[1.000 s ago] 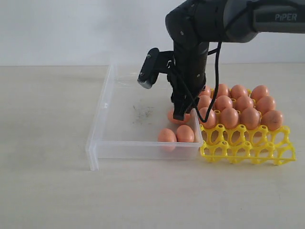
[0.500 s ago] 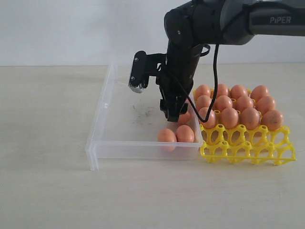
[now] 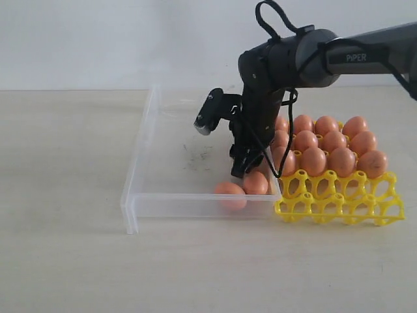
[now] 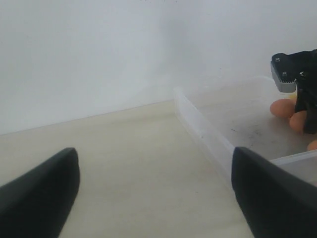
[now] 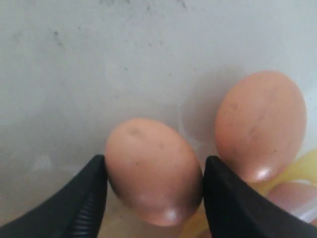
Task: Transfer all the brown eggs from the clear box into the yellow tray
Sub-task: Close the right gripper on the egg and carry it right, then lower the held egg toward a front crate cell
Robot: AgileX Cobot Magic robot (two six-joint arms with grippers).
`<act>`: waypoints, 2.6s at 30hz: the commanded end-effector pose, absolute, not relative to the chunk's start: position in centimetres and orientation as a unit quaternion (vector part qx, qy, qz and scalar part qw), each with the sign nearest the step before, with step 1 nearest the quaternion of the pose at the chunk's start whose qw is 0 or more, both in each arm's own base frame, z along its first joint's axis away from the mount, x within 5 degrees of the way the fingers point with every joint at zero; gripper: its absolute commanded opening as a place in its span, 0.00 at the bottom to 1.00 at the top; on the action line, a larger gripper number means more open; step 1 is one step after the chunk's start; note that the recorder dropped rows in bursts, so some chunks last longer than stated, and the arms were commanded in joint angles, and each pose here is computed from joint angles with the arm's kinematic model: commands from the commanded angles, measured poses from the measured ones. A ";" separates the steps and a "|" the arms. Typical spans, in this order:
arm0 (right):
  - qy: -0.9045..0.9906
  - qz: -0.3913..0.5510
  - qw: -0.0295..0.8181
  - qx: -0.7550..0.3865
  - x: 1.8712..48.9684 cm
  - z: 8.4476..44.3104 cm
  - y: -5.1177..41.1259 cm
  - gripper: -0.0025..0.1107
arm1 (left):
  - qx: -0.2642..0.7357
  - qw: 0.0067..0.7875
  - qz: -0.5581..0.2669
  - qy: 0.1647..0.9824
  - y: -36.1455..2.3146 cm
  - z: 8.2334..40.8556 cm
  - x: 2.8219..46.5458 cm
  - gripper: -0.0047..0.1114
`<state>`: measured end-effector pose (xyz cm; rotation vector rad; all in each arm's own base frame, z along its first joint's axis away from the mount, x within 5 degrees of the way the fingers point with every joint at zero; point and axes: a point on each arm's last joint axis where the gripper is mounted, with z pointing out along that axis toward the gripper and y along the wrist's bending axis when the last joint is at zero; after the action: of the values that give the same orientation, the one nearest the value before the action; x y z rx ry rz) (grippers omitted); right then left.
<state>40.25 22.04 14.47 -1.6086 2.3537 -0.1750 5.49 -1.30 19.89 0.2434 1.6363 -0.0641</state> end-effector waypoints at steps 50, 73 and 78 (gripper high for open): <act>0.772 0.179 0.609 0.037 19.8 13.6 10.7 0.02 | 0.104 0.679 -0.035 0.726 -1.3 19.8 5.5 0.71; 0.773 0.236 0.577 0.121 21.8 12.7 12.2 0.02 | 0.104 0.679 -0.035 0.726 -1.3 19.8 5.5 0.71; 0.811 0.233 0.522 0.121 22.3 11.9 13.1 0.02 | 0.104 0.679 -0.035 0.726 -1.3 19.8 5.5 0.71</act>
<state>22.05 12.72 12.19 0.2907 1.8943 0.5470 5.49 -1.30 19.89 0.2434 1.6363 -0.0641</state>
